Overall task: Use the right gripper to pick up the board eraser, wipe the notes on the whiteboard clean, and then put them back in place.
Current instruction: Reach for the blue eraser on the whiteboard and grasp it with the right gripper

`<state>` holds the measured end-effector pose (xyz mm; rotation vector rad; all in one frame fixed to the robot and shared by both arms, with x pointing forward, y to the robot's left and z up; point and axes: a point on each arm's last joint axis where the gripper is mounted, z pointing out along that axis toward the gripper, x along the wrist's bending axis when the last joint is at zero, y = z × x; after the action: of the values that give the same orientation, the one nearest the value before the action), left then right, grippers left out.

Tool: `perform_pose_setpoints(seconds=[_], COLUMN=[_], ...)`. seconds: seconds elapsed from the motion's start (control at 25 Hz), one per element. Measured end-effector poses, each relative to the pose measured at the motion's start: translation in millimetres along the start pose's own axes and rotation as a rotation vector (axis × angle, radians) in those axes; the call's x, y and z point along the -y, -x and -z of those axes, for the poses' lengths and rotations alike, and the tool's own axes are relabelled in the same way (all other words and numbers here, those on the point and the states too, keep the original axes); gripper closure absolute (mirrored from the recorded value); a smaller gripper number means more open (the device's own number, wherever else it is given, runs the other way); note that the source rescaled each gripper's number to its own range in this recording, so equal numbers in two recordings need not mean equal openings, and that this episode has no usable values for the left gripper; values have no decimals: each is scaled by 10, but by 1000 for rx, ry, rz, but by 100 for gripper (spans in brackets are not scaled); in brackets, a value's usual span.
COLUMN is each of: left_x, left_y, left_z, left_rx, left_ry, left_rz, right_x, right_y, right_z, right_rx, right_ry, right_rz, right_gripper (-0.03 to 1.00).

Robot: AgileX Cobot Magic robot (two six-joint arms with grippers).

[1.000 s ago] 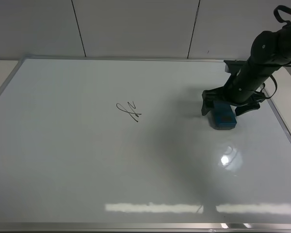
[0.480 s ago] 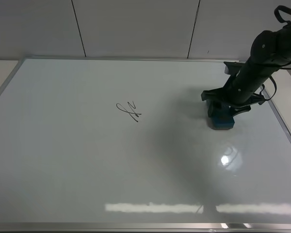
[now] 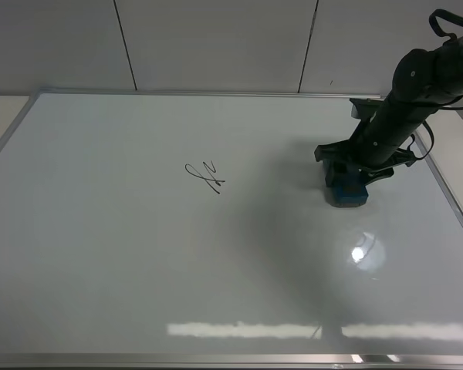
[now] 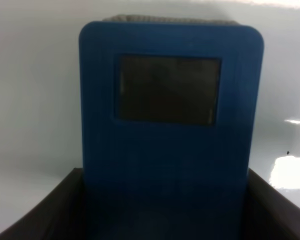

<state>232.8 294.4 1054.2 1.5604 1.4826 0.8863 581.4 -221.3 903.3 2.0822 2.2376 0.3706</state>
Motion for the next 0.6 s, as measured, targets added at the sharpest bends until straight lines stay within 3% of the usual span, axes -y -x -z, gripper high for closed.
perform_pose_setpoints(seconds=[0.6], left_x=[0], left_y=[0], left_z=[0], left_rx=[0], left_ry=[0], left_rz=[0], right_x=[0], right_y=[0], right_z=[0], right_rx=[0], right_ry=[0], right_rz=[-5], right_gripper=[95])
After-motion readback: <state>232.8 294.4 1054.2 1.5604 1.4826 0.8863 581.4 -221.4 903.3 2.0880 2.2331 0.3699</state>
